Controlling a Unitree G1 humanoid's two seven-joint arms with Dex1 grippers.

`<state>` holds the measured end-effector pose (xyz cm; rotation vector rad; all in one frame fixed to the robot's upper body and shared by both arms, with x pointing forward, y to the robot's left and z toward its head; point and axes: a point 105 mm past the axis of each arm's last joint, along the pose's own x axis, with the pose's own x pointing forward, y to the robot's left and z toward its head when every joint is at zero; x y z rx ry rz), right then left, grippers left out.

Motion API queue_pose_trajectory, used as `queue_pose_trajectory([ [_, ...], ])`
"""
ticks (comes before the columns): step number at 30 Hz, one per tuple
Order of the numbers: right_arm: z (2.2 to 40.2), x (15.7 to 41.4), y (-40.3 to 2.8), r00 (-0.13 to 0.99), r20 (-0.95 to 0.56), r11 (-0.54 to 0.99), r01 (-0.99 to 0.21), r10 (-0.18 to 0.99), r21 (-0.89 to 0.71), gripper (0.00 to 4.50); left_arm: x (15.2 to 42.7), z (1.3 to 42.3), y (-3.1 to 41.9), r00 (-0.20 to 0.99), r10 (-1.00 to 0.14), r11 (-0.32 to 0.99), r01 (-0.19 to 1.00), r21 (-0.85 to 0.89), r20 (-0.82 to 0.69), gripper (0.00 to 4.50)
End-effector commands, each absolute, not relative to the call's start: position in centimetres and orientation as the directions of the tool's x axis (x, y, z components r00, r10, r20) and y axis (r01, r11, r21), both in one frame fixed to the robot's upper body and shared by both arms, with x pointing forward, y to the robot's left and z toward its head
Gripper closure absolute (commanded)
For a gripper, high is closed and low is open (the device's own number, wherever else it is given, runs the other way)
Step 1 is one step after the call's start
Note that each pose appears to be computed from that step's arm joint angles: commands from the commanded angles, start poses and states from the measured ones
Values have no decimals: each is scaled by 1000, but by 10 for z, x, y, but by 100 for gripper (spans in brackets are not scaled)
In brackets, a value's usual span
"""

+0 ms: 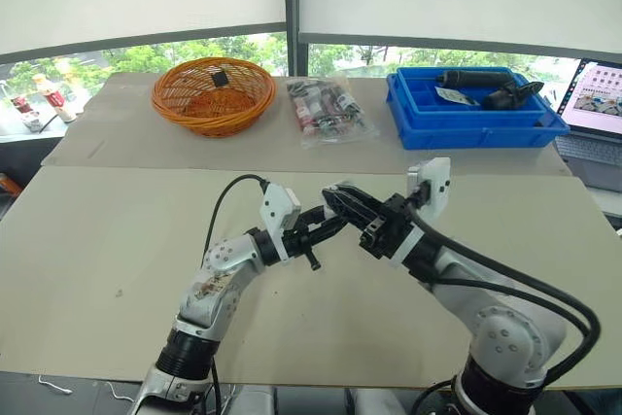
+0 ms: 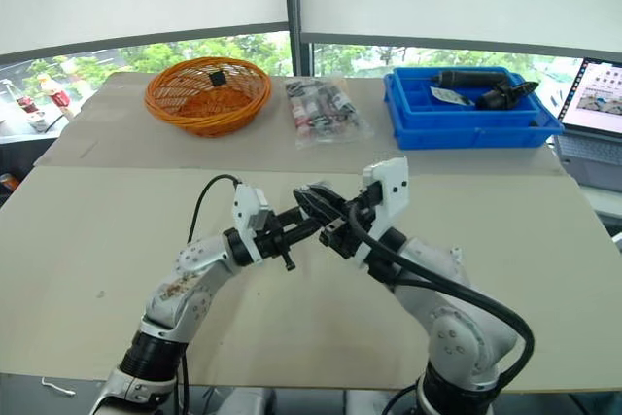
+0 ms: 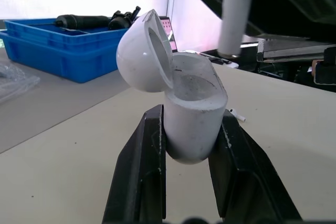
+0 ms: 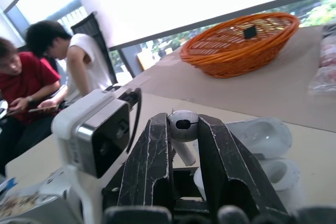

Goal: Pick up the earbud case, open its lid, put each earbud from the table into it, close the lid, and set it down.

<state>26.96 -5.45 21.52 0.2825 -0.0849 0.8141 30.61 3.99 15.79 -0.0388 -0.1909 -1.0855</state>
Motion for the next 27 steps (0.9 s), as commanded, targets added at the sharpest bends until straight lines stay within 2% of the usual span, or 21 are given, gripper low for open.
queue_pose_trajectory([
  [1,224,273,-55,702,255,677,-711,665,190,418,308,170,41,443,-871,468,880,79,212,391],
  [27,189,275,-46,727,161,723,-685,668,95,418,309,171,40,437,-875,463,881,97,209,391],
])
